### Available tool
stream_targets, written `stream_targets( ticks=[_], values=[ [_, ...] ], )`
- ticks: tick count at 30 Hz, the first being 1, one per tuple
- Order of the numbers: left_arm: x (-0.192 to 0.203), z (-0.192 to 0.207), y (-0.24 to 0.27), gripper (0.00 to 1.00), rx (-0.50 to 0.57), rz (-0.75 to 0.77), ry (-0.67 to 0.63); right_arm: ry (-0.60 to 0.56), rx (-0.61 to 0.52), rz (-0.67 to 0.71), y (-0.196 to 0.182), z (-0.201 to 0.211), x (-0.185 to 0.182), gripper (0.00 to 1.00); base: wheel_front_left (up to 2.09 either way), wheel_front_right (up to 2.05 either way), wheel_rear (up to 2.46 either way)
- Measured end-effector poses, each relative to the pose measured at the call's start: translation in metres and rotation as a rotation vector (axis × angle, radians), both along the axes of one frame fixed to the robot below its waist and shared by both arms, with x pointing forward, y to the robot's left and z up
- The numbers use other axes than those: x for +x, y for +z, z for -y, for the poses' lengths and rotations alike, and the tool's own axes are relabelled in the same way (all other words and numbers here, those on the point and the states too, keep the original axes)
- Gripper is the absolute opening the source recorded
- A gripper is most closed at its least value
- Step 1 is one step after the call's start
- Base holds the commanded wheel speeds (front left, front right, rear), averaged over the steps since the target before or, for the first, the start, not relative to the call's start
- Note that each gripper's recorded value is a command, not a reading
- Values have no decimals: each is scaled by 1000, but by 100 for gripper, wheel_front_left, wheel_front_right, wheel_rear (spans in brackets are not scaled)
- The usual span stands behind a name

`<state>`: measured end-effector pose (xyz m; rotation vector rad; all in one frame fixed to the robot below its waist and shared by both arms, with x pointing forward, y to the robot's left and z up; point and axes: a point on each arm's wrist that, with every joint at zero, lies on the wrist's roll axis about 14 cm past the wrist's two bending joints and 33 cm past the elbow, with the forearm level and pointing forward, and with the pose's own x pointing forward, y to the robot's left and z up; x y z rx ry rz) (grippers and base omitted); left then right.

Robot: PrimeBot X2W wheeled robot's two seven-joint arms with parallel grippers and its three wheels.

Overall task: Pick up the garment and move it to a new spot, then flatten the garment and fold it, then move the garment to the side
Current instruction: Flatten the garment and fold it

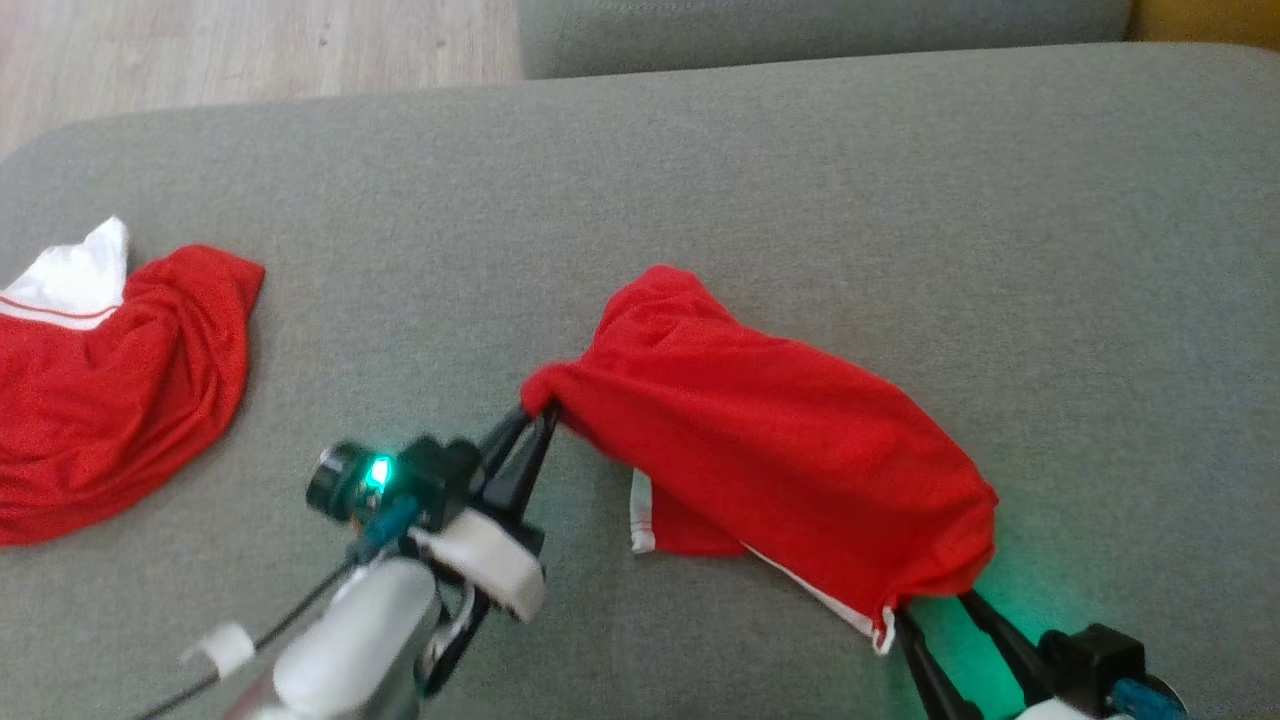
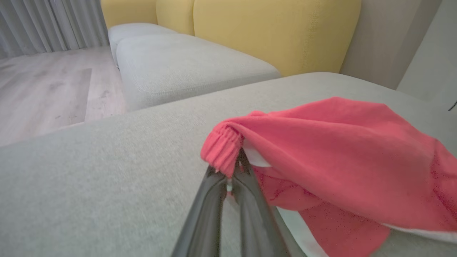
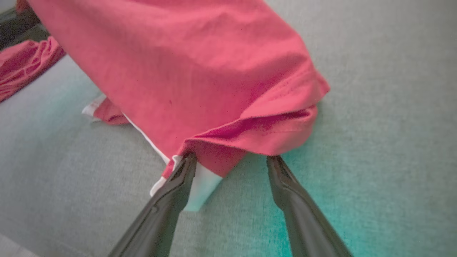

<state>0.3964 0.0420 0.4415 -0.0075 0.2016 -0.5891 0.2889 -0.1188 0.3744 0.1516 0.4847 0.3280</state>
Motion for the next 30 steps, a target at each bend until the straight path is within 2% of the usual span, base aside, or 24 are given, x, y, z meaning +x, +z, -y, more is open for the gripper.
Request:
stream_targets(
  ticks=[7,15,18,24,30],
  values=[
    [31,-8,16,0,24,68,14,73,23,-116,-12,-6,-7,100,0,0,0],
    [72,-17,46,0,20,162,40,145,67,-147,-10,-19,-6,100,0,0,0],
    [82,-16,52,0,22,185,33,171,63,-112,-2,-20,3,100,0,0,0],
    [105,-13,55,0,35,195,21,338,103,-21,25,-55,18,100,0,0,0],
    [128,-11,56,0,48,201,15,566,79,-26,25,-89,28,100,0,0,0]
  ],
)
